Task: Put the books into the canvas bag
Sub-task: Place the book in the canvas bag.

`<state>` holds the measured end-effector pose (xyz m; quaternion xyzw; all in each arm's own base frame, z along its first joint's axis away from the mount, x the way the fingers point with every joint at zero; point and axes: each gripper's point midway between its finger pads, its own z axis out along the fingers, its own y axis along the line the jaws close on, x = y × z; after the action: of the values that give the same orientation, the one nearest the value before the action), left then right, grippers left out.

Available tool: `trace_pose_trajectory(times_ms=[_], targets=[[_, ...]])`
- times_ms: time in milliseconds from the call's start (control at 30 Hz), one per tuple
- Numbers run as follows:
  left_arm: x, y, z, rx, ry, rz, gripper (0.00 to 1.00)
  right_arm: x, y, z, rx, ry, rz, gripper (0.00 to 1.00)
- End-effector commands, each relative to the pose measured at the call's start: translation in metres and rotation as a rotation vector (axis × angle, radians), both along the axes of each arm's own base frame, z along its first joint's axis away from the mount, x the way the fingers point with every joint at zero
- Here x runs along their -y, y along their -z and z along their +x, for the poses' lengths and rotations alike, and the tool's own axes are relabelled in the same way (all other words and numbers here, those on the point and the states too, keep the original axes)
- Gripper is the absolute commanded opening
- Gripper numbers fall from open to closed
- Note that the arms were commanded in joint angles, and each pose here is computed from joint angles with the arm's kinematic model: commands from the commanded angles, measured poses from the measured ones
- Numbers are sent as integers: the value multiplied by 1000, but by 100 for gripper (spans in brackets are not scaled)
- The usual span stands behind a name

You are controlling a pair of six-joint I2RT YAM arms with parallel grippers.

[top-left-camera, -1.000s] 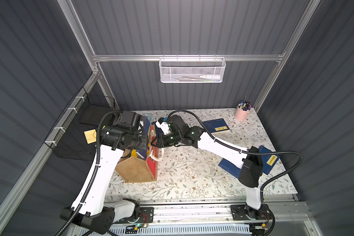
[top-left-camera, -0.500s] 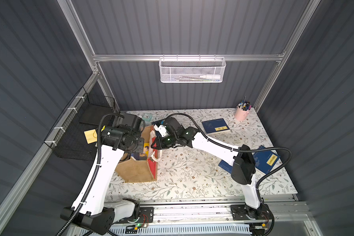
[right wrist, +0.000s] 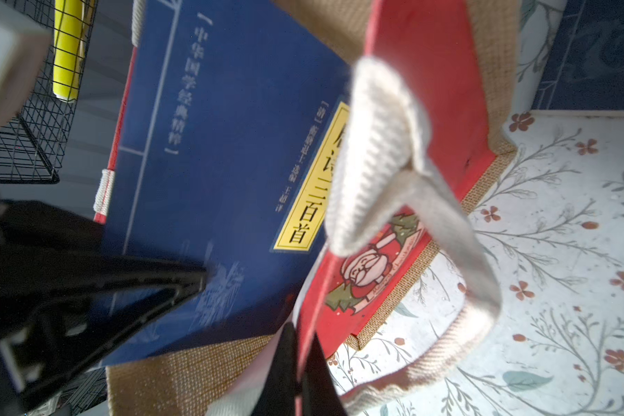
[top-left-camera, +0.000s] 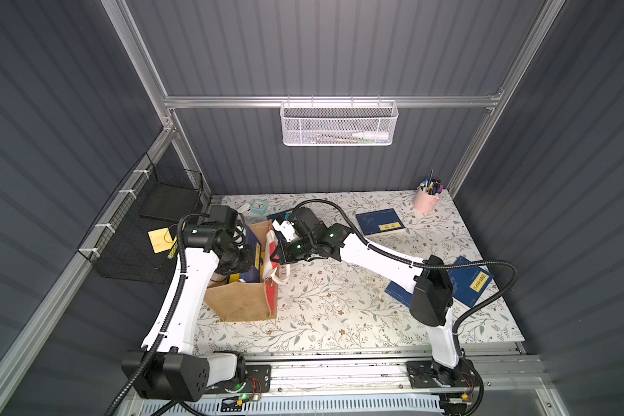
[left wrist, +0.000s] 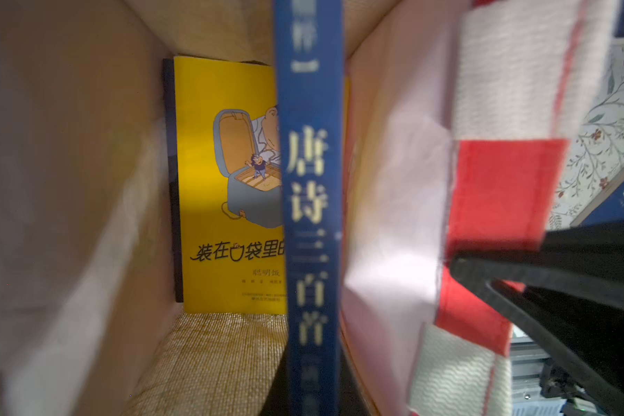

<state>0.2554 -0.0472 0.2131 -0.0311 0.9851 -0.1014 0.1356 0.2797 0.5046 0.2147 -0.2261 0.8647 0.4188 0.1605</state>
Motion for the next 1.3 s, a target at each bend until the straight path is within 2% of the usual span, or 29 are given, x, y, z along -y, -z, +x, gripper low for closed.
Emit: trace_pose_trajectory(times_ms=[0, 133, 267, 400, 467, 567, 667, 700, 800, 867, 967, 1067, 1167, 1267], targets=[[13, 14, 0, -10, 65, -131, 0, 12, -28, 9, 51, 28, 49, 7], [-3, 49, -3, -92, 26, -78, 0, 15, -29, 12, 48, 37, 63, 7], [-16, 65, 1, -126, -16, -10, 0, 16, -30, 11, 43, 30, 64, 7], [-28, 62, 4, -135, -36, 51, 37, 17, -33, 10, 45, 23, 69, 8], [-36, 51, 7, -118, -46, 100, 51, 17, -36, 10, 51, 24, 73, 8], [-45, 24, 13, -44, -67, 147, 64, 17, -39, 11, 56, 24, 77, 9], [-49, -4, 19, 47, -82, 169, 71, 16, -42, 11, 58, 21, 84, 8], [-50, -23, 25, 102, -84, 171, 74, 16, -44, 11, 60, 22, 85, 9], [-47, -43, 28, 155, -72, 155, 76, 18, -48, 11, 71, 24, 84, 10], [-40, -55, 32, 187, -60, 118, 72, 22, -51, 14, 88, 40, 62, 11], [-23, -69, 43, 239, -54, 11, 65, 33, -57, 21, 123, 60, 18, 16], [-8, -83, 62, 296, -67, -85, 63, 49, -67, 35, 146, 96, 17, 22], [18, -86, 84, 325, -26, -65, 65, 73, -65, 55, 138, 154, 6, 31], [63, -80, 105, 324, 57, -62, 67, 107, -54, 83, 133, 260, -34, 40]])
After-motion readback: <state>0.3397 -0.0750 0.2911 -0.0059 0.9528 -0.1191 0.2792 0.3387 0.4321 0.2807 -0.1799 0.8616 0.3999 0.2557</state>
